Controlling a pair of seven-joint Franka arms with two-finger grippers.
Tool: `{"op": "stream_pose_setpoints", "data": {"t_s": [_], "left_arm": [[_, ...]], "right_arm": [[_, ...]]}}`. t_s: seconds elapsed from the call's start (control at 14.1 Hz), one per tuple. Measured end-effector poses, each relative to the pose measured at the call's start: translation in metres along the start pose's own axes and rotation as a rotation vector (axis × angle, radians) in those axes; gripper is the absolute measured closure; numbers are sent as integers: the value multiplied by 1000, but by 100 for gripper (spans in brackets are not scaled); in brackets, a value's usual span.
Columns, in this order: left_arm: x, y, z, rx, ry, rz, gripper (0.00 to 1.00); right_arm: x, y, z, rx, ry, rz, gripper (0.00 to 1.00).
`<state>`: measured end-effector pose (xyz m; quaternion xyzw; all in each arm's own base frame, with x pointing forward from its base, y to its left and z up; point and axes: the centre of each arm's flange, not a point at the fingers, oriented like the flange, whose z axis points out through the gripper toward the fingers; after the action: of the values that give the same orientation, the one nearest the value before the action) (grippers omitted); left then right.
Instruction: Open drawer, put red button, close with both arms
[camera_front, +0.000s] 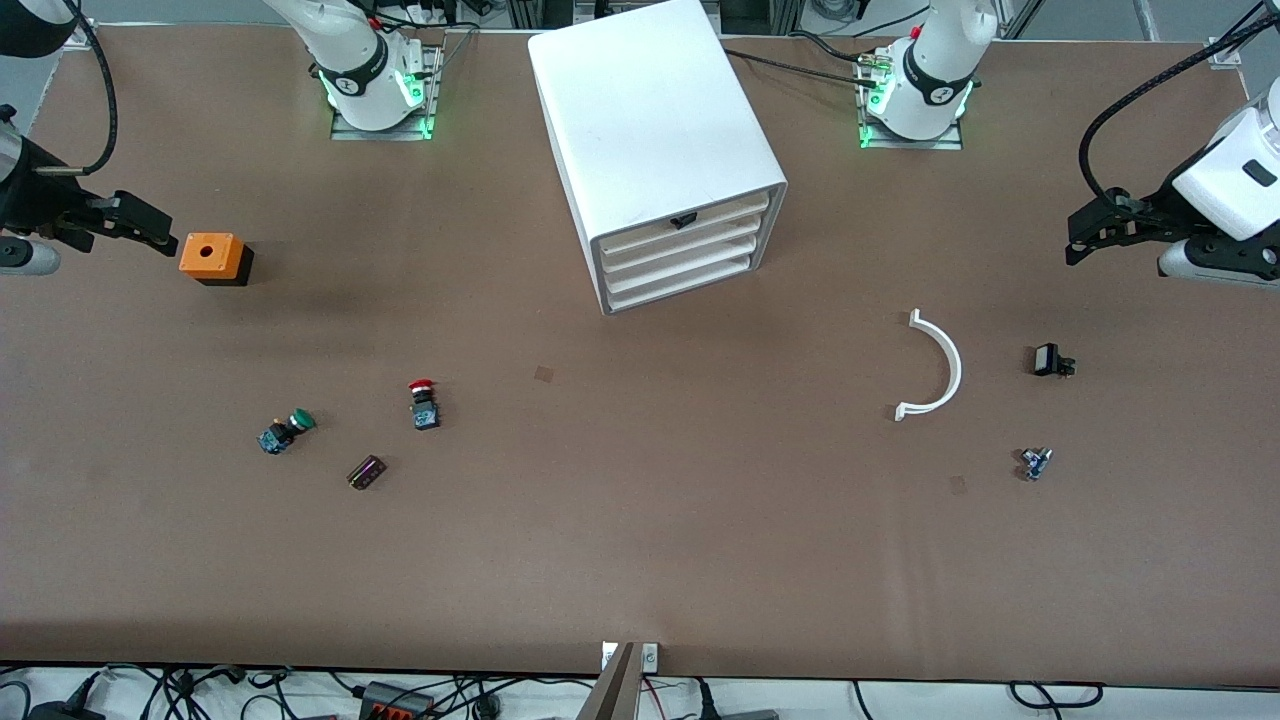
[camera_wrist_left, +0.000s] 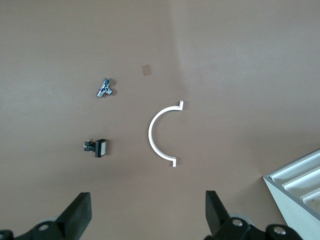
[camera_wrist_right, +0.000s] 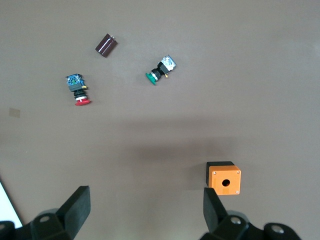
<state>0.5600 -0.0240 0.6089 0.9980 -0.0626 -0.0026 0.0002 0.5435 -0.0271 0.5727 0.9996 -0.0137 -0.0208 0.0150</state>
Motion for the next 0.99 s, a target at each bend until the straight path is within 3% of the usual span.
{"op": "stream_pose_setpoints", "data": {"t_s": [0.64,0.85,0.99], "left_arm": [[3,6,4,-2,-21,11,0],[1,10,12,-7,-86,19,0],[-7,21,19,-17,-170,39,0]], "right_arm": [[0,0,2,0,-5,-1,0],[3,-4,13,0,-34,-7,0],[8,-6,29,0,-66,-11,0]]}}
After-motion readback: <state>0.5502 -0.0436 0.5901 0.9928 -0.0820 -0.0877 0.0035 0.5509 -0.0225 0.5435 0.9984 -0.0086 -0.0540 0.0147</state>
